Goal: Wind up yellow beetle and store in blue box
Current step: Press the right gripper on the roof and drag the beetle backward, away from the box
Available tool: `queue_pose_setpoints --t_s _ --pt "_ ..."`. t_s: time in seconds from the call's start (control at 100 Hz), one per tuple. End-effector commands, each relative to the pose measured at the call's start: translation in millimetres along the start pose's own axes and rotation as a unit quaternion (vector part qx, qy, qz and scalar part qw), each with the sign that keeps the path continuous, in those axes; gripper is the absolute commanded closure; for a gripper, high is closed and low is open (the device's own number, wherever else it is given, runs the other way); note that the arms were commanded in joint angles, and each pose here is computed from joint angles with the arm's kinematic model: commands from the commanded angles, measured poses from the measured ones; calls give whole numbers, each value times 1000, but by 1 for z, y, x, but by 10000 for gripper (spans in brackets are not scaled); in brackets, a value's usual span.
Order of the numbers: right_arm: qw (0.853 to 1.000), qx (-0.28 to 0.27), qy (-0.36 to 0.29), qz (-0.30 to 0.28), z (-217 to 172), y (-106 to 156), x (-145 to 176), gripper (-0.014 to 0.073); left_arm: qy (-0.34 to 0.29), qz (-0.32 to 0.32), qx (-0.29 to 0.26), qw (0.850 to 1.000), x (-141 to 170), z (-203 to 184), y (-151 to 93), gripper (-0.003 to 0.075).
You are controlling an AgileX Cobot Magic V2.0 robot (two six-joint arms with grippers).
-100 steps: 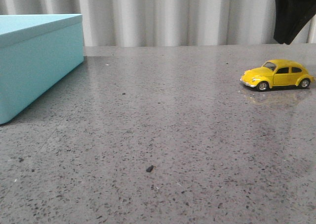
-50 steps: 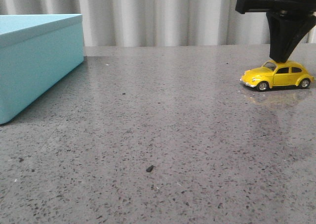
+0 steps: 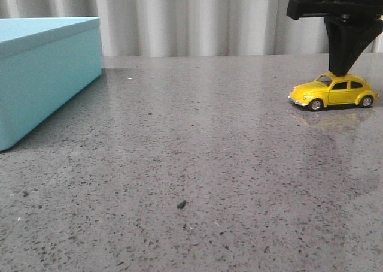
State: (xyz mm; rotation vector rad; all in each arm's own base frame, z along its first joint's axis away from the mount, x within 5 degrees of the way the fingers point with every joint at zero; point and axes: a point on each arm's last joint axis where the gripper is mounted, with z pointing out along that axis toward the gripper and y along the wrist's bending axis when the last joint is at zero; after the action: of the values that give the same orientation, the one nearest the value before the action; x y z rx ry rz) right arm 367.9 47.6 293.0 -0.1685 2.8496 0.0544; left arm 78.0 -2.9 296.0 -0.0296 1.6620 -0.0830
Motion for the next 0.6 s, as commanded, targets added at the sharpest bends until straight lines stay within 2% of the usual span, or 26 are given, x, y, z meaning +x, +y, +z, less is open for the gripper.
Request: queue_pose_setpoints --t_s 0.0,0.3,0.59 --pt "999 3 -39 -8 -21 1 -4 656 -45 -6 3 999 -17 0 -1 741" --pt "999 4 -38 -8 -21 0 -4 656 -45 -6 3 999 -17 0 -1 741" --pt "1000 25 -4 -12 -7 -7 -3 656 -45 -6 3 999 -17 0 -1 741"
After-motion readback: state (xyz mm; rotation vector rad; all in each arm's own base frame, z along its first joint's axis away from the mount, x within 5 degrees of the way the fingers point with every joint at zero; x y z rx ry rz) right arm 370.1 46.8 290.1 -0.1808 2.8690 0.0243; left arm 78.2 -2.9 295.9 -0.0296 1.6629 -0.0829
